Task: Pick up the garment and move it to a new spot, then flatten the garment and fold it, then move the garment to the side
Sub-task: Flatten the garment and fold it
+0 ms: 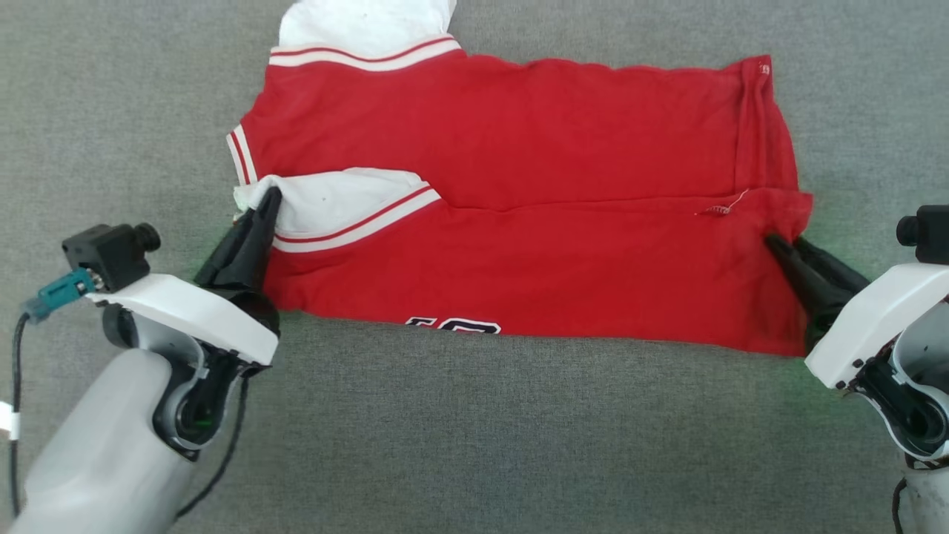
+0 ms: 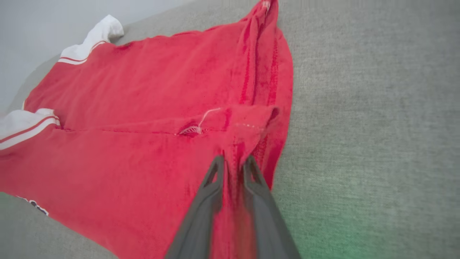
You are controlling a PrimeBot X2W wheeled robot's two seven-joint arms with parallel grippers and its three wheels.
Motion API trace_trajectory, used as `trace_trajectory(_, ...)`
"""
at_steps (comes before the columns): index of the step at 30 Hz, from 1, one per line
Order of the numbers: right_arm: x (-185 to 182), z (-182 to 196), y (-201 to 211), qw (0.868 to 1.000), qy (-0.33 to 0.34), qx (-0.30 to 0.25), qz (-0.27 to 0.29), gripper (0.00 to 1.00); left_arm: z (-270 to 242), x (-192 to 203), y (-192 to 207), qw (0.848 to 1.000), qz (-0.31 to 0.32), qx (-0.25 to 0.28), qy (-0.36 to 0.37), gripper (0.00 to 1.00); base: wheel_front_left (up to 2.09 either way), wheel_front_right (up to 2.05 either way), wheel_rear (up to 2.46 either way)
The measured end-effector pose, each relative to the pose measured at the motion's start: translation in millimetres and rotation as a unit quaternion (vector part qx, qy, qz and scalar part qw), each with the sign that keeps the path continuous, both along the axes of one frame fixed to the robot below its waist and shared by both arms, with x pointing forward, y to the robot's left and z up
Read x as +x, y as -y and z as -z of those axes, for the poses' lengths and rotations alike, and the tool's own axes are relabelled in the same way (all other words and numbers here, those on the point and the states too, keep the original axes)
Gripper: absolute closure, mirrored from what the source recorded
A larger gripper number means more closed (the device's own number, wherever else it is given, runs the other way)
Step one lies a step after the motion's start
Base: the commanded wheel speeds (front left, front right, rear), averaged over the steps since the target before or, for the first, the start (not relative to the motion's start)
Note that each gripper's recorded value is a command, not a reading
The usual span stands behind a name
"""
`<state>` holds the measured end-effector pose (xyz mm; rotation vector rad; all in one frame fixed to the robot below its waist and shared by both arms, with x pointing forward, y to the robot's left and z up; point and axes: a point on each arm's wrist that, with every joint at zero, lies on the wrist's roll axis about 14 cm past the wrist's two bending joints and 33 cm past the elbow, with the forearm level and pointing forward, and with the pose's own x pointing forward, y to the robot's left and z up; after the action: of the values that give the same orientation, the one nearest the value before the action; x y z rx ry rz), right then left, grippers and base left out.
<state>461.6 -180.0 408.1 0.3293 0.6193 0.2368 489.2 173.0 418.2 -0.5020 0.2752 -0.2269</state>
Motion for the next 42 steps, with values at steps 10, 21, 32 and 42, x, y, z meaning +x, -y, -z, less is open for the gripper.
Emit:
trace_trajectory(10, 5, -56, 0, 0.994, 0.105, -0.006, 0.005, 0.0, -46, -2, -20, 0.99, 0.069, 0.119, 0.043, 0.0, 0.0, 0.0, 0.0)
trace_trajectory(21, 6, -94, -11, 0.987, 0.162, -0.01, -0.009, 0.0, -53, -29, -29, 0.954, 0.176, 0.223, -0.101, 0.0, 0.0, 0.0, 0.0)
trace_trajectory(32, 4, -80, 0, 0.989, 0.147, -0.016, 0.006, 0.0, 7, -51, -32, 0.926, 0.19, 0.212, -0.247, 0.0, 0.0, 0.0, 0.0)
trace_trajectory(42, 8, -75, 13, 0.989, 0.144, -0.024, 0.022, 0.0, 45, -56, -27, 0.916, 0.194, 0.157, -0.315, 0.04, 0.0, 0.0, 0.0)
